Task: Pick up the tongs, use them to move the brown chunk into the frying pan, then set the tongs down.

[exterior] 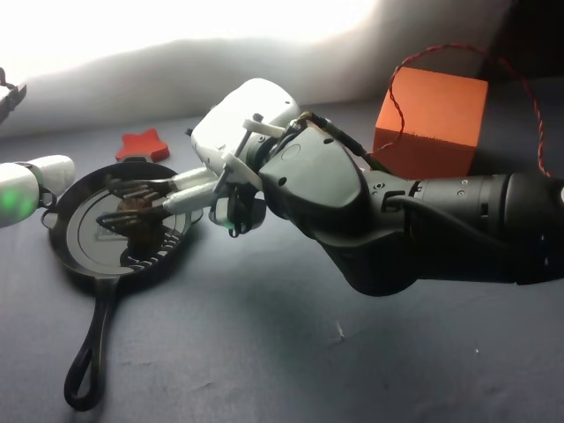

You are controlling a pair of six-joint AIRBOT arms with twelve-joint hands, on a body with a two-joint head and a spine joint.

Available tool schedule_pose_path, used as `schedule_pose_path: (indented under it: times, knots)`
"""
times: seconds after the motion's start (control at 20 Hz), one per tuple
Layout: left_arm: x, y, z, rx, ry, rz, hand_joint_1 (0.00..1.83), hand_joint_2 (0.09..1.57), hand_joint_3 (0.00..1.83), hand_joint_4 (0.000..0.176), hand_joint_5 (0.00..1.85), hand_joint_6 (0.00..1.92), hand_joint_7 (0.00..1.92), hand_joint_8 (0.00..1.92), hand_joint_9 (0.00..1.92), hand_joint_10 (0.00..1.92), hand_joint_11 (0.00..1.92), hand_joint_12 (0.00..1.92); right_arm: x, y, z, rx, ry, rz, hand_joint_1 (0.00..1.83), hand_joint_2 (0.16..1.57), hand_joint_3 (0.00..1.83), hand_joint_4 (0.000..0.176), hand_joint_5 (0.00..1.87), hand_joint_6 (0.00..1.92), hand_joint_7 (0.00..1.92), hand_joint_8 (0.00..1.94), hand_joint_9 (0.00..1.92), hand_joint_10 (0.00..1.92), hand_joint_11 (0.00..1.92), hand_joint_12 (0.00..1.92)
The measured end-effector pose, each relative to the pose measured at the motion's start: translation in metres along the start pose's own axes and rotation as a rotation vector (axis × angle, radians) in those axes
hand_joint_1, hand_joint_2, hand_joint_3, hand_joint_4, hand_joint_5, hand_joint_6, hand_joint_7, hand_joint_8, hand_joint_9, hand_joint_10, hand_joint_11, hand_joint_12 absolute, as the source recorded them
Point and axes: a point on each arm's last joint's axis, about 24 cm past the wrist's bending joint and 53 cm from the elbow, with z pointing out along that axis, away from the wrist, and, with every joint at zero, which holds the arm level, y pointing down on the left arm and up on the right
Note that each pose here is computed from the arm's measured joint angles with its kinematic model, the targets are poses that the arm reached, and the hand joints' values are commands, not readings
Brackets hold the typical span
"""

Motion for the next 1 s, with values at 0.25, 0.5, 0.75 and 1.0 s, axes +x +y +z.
schedule_pose_path:
  times: [0.25, 0.5, 0.75, 1.0]
  knots:
    - [0.0, 0.0, 0.0, 0.0, 0.0, 0.0, 0.0, 1.32, 0.0, 0.0, 0.02, 0.0, 0.05, 0.01, 0.03, 0.0, 0.0, 0.01, 0.001, 0.0, 0.0, -0.001, 0.001, -0.001, 0.59, 1.44, 0.0, 0.0, 0.98, 1.82, 1.28, 1.79, 1.37, 1.92, 1.35, 1.92]
    - [0.0, 0.0, 0.0, 0.0, 0.0, 0.0, 0.0, 1.32, 0.0, 0.0, 0.03, 0.0, 0.06, 0.01, 0.04, 0.0, 0.01, 0.01, 0.007, -0.006, -0.001, 0.006, 0.01, -0.014, 0.97, 1.3, 0.0, 0.0, 0.72, 1.44, 1.16, 1.37, 1.2, 1.84, 1.16, 1.92]
    - [0.0, 0.0, 0.0, 0.0, -0.001, 0.0, 0.0, 1.33, 0.0, 0.0, 0.02, 0.0, 0.04, 0.0, 0.03, 0.0, 0.0, 0.01, 0.003, -0.012, -0.006, 0.017, 0.004, -0.016, 0.93, 1.3, 0.0, 0.008, 0.69, 1.47, 1.09, 1.21, 1.08, 1.74, 0.99, 1.92]
    - [0.0, 0.0, 0.0, -0.001, -0.002, 0.0, 0.0, 1.32, 0.0, 0.0, 0.01, 0.0, 0.04, 0.0, 0.02, 0.0, 0.0, 0.01, -0.013, -0.012, -0.009, 0.017, -0.018, -0.001, 0.92, 1.29, 0.0, 0.029, 0.69, 1.48, 1.1, 1.17, 1.08, 1.72, 1.0, 1.92]
